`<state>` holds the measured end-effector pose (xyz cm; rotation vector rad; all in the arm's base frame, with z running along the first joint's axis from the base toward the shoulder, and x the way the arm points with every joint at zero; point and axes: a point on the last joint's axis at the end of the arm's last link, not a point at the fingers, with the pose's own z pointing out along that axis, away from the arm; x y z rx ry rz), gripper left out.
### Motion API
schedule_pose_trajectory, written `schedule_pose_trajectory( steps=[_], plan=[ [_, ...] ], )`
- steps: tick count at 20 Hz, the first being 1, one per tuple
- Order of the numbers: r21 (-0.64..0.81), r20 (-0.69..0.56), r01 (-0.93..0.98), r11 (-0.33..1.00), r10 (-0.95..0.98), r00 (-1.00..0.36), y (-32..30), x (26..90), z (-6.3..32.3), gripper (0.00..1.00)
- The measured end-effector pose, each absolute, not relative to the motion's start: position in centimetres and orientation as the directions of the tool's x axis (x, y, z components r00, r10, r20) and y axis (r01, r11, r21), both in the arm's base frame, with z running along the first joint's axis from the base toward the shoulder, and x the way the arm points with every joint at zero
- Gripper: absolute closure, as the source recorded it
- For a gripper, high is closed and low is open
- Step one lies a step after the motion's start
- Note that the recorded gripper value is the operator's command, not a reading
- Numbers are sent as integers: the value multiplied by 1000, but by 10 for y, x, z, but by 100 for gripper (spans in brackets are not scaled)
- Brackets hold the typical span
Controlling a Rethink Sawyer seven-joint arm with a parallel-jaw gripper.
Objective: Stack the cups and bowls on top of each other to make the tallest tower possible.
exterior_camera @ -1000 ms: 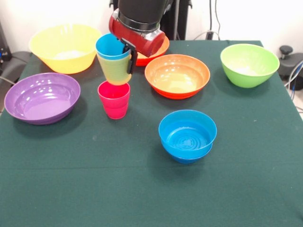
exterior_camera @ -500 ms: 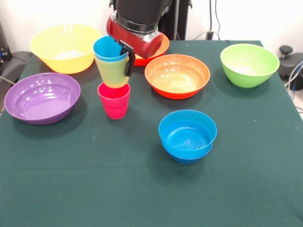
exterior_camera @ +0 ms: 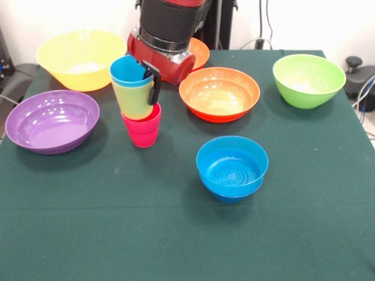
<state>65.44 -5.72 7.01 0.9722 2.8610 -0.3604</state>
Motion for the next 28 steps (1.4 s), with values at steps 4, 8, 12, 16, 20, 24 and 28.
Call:
schedule_pose_trajectory(
  steps=[4, 8, 12, 16, 20, 24, 28],
  plan=[
    [-192, -174, 609, 769, 584, -792, -58, 654, 65, 100],
    [-188, -191, 609, 770, 580, -792, -60, 655, 63, 100],
    [-184, -203, 613, 768, 580, -789, -63, 657, 63, 100],
    [-184, -204, 616, 766, 584, -786, -66, 657, 63, 100],
    [-184, -203, 620, 763, 587, -783, -69, 656, 63, 100],
    [-184, -203, 620, 762, 588, -783, -70, 656, 63, 100],
    [-184, -203, 621, 762, 588, -783, -70, 656, 63, 100]
  ],
)
